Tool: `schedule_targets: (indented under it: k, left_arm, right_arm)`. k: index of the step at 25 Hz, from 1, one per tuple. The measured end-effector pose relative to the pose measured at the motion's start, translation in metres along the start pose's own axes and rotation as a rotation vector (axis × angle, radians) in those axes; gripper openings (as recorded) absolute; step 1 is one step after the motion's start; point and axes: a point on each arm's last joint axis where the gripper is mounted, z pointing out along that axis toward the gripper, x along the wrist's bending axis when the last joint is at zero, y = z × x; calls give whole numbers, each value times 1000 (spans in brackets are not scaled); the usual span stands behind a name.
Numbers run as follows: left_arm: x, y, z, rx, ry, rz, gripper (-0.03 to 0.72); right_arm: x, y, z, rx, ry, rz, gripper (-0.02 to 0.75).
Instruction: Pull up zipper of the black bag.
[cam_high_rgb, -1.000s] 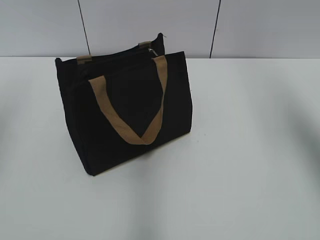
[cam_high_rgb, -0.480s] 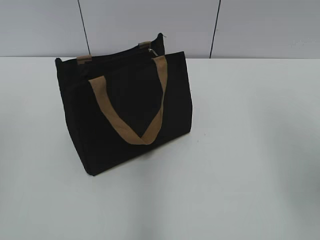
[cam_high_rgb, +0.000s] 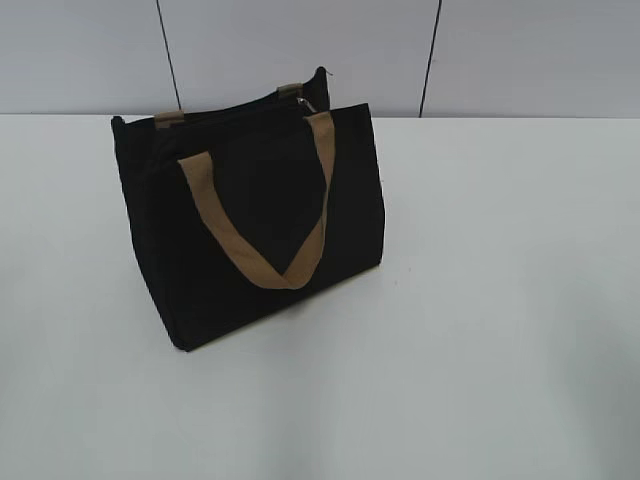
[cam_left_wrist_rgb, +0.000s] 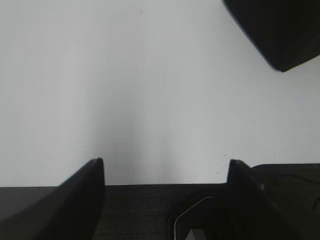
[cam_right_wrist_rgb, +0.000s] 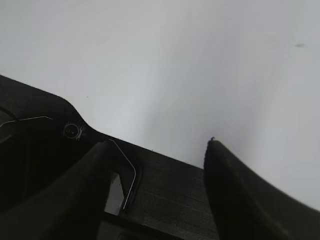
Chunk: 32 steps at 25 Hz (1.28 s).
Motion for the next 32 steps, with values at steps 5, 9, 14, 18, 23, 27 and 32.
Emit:
schedule_targets:
  k: [5,9,14,18,23,27,32]
  left_arm:
    - [-1,-17,7,5,0,0,566]
    - [-1,-23,13,20,-1,-2,566]
    - [-1,-24,13,-45,5,0,566]
    - [-1,-33,6,-175,15,4,566]
    - [-4,-51,-12,-332,26,13,562]
    - [-5,-67,-25,-457,34,20,560]
    - [-6,-71,-28,-486,38,23,544]
  right_arm:
    - [7,-25,6,-22,-7,43,449]
    - [12,-39,5,-65,-20,63,449]
    - [17,-48,-5,-169,-50,63,449]
    - [21,-55,-14,-248,-72,53,449]
    - [26,-65,-23,-338,-98,37,449]
    - [30,-72,-28,-402,-116,24,449]
    - [35,-85,-35,-504,-146,4,449]
